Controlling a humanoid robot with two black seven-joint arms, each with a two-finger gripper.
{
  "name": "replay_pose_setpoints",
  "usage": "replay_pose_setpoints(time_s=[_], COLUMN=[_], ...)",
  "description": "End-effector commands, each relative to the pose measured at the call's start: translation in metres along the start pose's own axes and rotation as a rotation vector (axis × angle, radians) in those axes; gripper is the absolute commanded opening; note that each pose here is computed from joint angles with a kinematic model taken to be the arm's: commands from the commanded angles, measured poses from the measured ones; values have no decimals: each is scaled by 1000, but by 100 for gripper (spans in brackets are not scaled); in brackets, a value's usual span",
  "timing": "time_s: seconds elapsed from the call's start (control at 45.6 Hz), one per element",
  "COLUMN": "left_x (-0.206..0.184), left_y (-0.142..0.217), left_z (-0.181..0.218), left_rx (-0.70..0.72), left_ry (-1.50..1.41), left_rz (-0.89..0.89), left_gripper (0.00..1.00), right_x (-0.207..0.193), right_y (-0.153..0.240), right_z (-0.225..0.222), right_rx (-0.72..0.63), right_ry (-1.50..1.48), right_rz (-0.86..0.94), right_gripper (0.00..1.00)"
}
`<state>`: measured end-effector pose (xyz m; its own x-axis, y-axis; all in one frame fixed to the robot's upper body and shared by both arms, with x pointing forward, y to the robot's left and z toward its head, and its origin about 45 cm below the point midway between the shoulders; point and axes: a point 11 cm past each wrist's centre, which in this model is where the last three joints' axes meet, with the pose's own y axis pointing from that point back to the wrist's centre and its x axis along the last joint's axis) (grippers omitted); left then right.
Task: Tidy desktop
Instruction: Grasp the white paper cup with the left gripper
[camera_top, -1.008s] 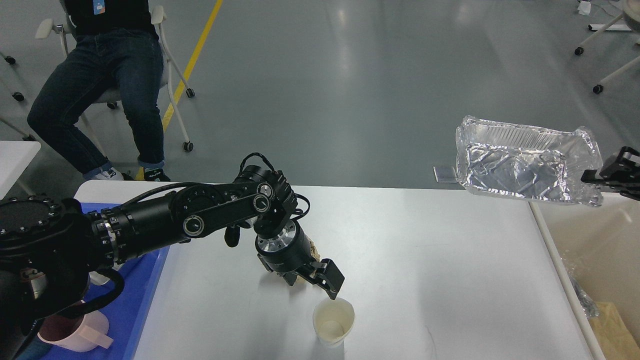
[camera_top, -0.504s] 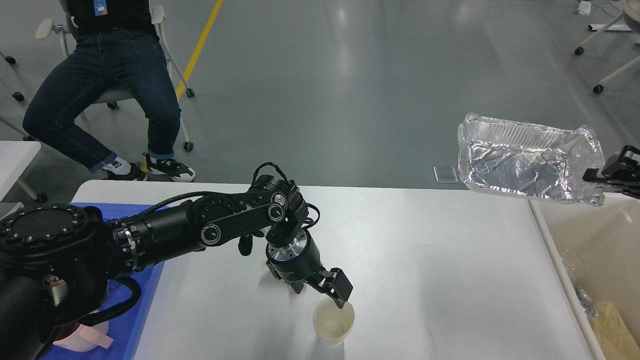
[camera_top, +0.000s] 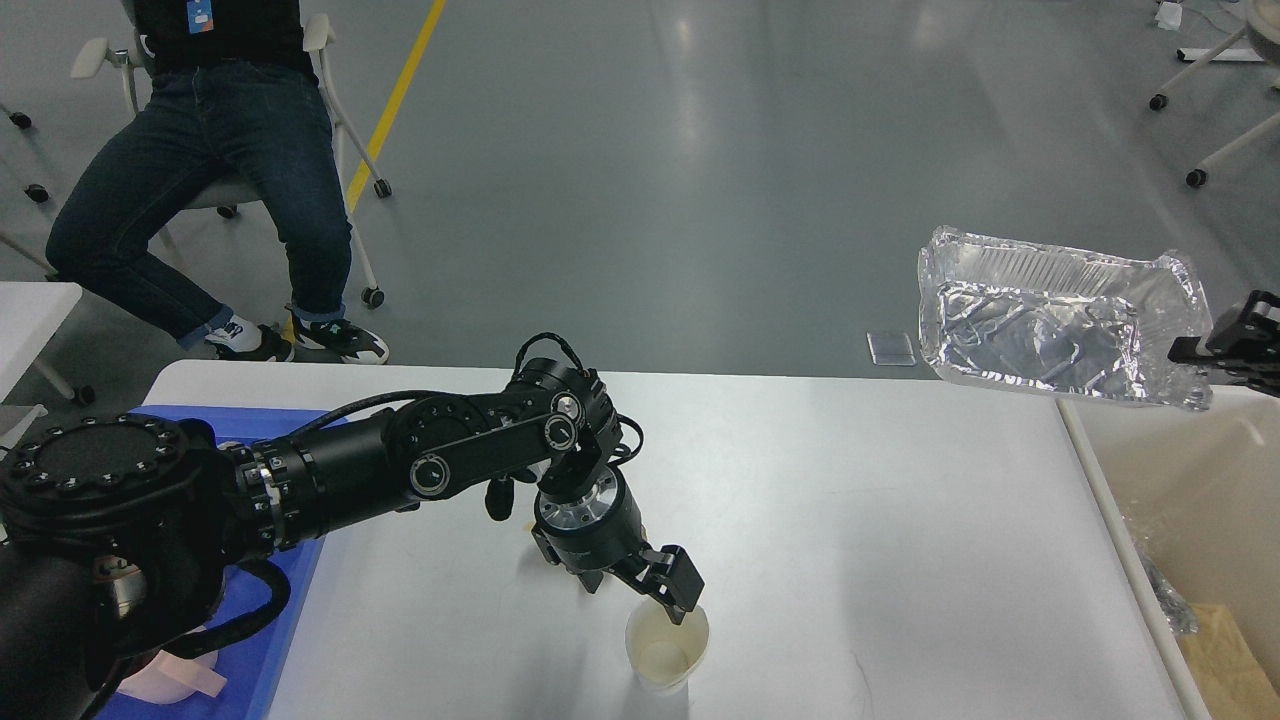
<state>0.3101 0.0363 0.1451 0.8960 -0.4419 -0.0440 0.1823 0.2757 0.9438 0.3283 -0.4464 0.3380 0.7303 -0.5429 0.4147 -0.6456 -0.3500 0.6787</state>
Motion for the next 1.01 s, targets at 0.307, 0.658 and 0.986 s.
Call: replay_pose_setpoints(time_s=[0.307, 0.658, 0.986], left_x=[-12, -16, -15], left_y=[-18, -28, -28], left_z=[-2, -3, -4], left_rx=[18, 58, 89], left_ry=[6, -11, -26], left_rz=[-38, -42, -34], left_gripper=[99, 55, 21], right_x=[2, 4, 4], right_y=[0, 2, 4], right_z=[2, 5, 6], right_rx=[-3, -12, -15], right_ry=[-5, -11, -12], right_rz=[5, 13, 17], right_gripper=[0, 0, 0])
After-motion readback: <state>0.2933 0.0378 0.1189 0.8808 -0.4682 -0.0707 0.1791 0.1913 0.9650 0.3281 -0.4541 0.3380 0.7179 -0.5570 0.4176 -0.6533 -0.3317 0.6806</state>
